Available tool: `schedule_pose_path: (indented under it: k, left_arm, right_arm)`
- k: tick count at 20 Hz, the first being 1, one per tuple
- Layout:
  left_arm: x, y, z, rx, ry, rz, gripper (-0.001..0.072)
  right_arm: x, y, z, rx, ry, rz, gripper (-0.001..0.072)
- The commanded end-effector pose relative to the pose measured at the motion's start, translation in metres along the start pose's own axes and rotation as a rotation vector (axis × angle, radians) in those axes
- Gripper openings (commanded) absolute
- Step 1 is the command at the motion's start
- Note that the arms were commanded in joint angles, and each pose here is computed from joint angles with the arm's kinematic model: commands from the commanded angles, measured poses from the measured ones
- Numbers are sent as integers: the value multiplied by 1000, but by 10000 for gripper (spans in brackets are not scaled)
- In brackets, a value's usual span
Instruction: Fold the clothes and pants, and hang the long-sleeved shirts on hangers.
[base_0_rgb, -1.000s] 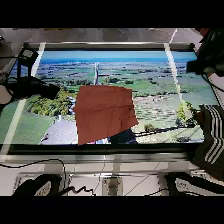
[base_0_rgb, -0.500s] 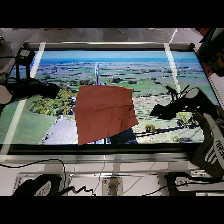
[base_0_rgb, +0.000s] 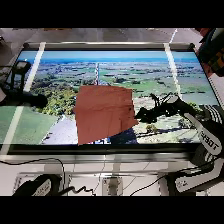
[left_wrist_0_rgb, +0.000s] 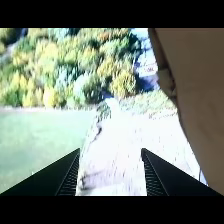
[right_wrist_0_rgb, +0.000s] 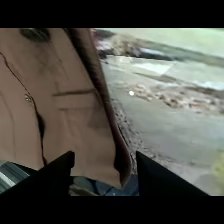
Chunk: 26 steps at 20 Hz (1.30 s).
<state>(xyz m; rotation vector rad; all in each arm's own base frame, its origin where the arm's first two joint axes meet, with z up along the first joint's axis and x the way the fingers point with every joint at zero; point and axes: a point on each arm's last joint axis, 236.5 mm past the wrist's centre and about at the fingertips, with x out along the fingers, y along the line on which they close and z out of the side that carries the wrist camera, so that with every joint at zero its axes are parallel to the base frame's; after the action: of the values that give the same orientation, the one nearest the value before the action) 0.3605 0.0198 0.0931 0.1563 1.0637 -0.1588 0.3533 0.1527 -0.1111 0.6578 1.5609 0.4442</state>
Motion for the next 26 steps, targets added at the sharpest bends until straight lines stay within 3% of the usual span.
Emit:
schedule_pose_path:
  k: [1, 3, 5, 8, 10, 15, 22, 23, 26]
  left_arm:
    - [22, 3, -71, -144, 268, -128, 421]
    - [43, -17, -94, -246, 316, -262, 428]
    - [64, -41, -117, -337, 354, -379, 432]
    - [92, -65, -147, -404, 384, -448, 432]
    - [102, -86, -165, -440, 418, -516, 431]
    - [120, -103, -193, -470, 467, -555, 432]
    - [143, -148, -175, -467, 420, -678, 421]
    - [144, -154, -181, -442, 445, -680, 403]
    - [143, -160, -183, -381, 455, -697, 27]
  right_arm:
    - [10, 0, 2, -16, 14, -1, 378]
    - [16, -1, -4, -25, 41, -3, 360]
    - [19, 4, -9, -74, 63, 7, 235]
    - [23, 10, -22, -142, 110, 19, 205]
    - [25, 13, -23, -158, 114, 20, 28]
    - [26, 14, -22, -221, 108, 22, 21]
    - [26, 14, -21, -222, 103, 21, 20]
    - [25, 16, -21, -226, 106, 24, 20]
    - [13, 31, -15, -276, 100, 41, 19]
